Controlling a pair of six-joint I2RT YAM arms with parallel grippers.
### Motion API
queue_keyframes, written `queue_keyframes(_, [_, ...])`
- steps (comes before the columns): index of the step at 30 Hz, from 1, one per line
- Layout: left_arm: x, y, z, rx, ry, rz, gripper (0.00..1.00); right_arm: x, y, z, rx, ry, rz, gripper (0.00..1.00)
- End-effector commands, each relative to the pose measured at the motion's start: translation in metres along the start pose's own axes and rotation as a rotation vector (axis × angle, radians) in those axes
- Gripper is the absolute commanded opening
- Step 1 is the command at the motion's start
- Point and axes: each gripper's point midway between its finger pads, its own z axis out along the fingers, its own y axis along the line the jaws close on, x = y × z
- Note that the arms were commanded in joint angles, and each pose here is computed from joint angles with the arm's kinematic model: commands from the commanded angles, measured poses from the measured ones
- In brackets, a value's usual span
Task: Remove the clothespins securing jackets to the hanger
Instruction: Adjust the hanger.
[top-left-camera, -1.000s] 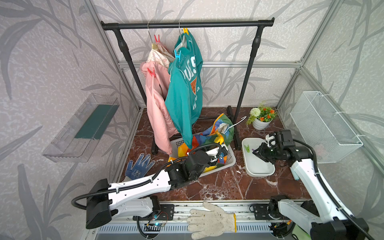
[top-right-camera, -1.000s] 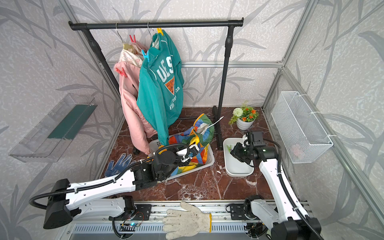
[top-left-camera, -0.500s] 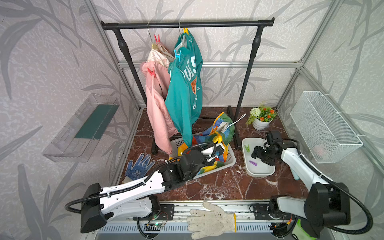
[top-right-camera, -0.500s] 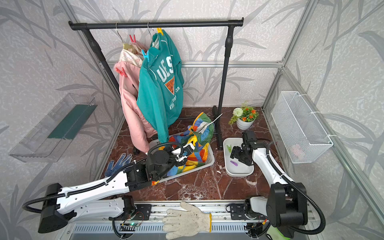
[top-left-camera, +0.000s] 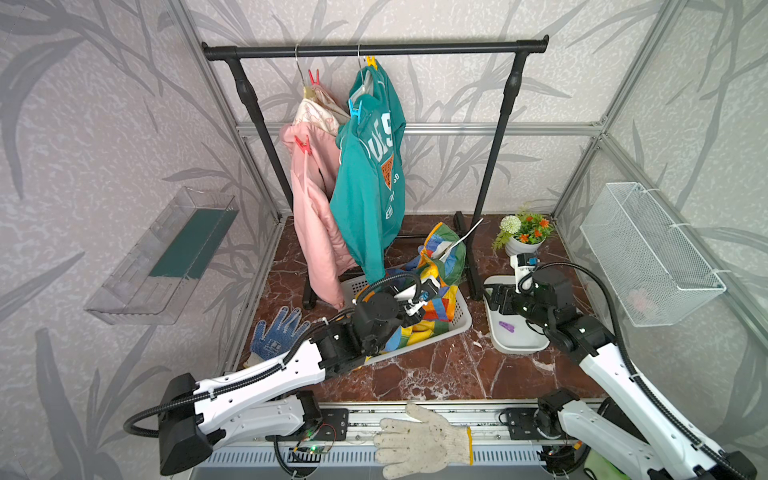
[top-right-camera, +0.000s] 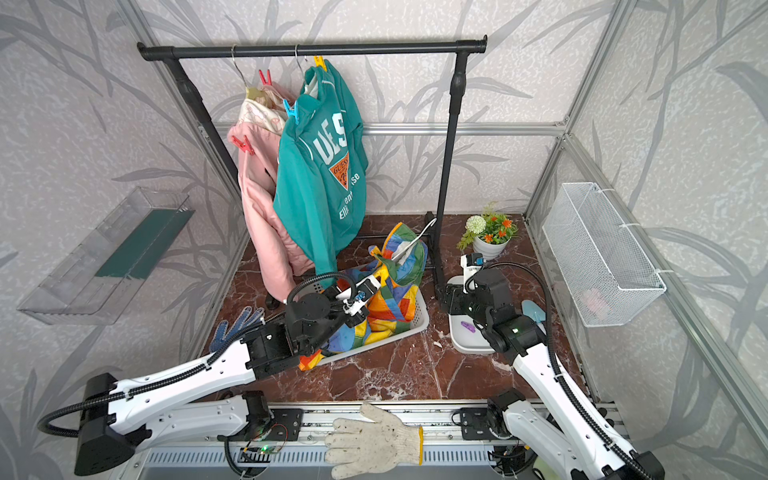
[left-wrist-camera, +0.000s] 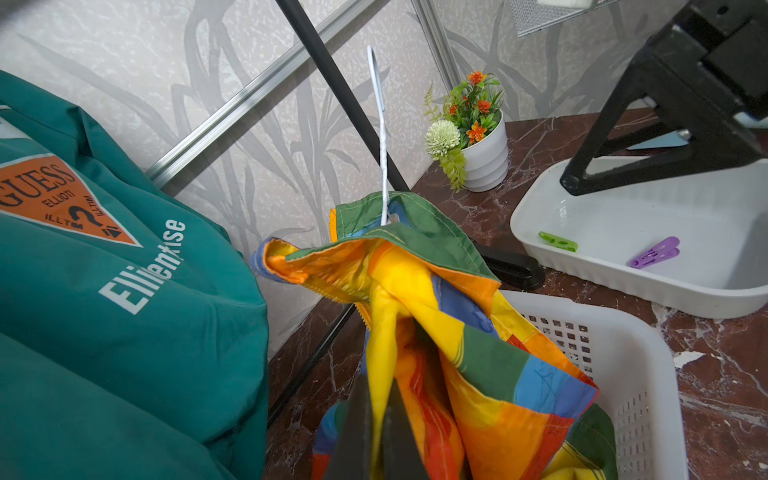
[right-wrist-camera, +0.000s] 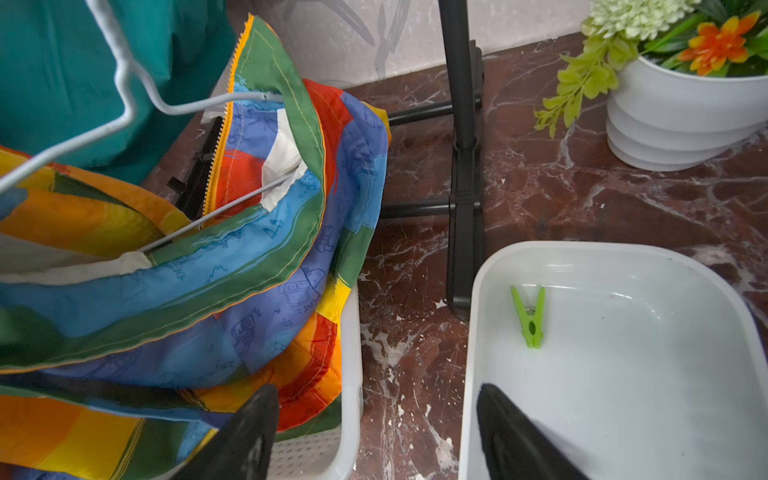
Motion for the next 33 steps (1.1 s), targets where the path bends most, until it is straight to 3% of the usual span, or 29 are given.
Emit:
queue_keyframes(1, [-0.021, 0.011, -0.009, 0.006, -0.078, -0.082, 0.0, -0.031, 0.027, 0.002, -0.118, -0.137, -0.035, 0.78])
queue_keyframes(13, [-0.014, 0.012, -0.012, 0.021, -0.058, -0.142, 0.0, -0.072, 0.081, 0.014, -0.344, -0.277, -0.117, 0.89])
queue_keyframes(28, [-0.017, 0.014, -0.017, 0.04, -0.088, -0.174, 0.0, -0.104, 0.103, 0.029, -0.425, -0.342, -0.112, 0.88])
queue_keyframes(33, [-0.018, 0.014, -0.021, 0.044, -0.108, -0.183, 0.0, -0.113, 0.116, 0.04, -0.49, -0.341, -0.096, 0.81])
